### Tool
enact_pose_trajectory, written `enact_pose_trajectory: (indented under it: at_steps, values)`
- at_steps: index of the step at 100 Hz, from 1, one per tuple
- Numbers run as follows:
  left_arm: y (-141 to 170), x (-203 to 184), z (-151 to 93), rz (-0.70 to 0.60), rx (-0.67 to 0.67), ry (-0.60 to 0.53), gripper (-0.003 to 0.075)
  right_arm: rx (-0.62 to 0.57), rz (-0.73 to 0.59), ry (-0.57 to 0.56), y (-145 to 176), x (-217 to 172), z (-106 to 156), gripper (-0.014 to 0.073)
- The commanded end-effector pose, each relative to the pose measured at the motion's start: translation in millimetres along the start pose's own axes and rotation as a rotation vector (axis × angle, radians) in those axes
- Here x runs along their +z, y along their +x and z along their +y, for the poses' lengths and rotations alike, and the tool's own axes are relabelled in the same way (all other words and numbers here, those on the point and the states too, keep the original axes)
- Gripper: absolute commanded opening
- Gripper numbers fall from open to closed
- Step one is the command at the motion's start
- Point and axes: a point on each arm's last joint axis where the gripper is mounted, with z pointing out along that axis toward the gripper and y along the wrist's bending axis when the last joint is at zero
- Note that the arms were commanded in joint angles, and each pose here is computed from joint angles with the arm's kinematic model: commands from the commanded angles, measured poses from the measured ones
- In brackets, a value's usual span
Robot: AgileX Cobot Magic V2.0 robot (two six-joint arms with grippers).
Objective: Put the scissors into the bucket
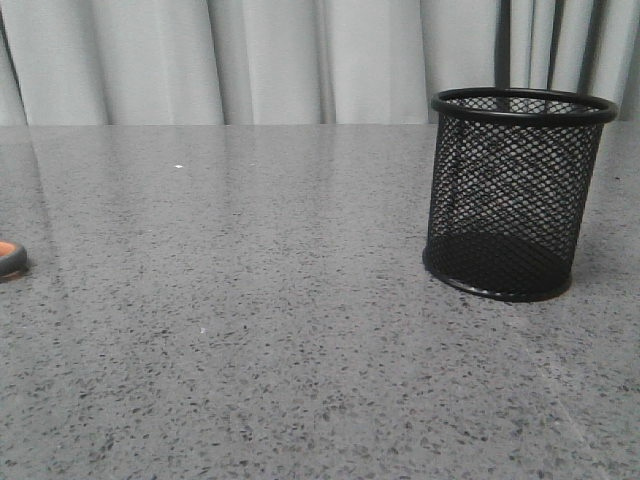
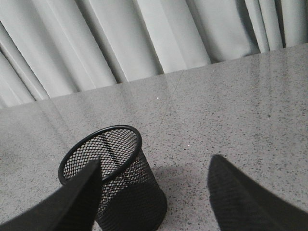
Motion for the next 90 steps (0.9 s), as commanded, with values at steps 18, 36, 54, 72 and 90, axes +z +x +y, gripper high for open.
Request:
enact_pose_trajectory:
  at_steps: [18,36,54,72,90]
  values:
    - [-48.0,35.1,3.4,0.455,0.548,-0.05,0.0269,-0.021,-0.053,0.026,-26.5,13.1,3.3,0.0461]
    - [-41.4,68.5,7.8,0.819,0.993,0.001,0.0269,-0.047,-0.076,0.033,-28.6,13.5,2.7,0.0461]
    - [-19.8,94.6,-2.6,1.054,1.327,0.226,0.0269,-0.086,-0.087,0.039,-29.7,13.4,2.4,0.0461]
    - [-3.9,112.6,-4.0,1.172,1.478,0.374,0.028,-0.097,-0.08,0.039,-29.1,13.5,2.4,0.0461]
    - [10.2,143.2,-11.3,1.189,1.487,0.437,0.0382,-0.097,-0.07,0.033,-28.1,13.5,2.9,0.0461]
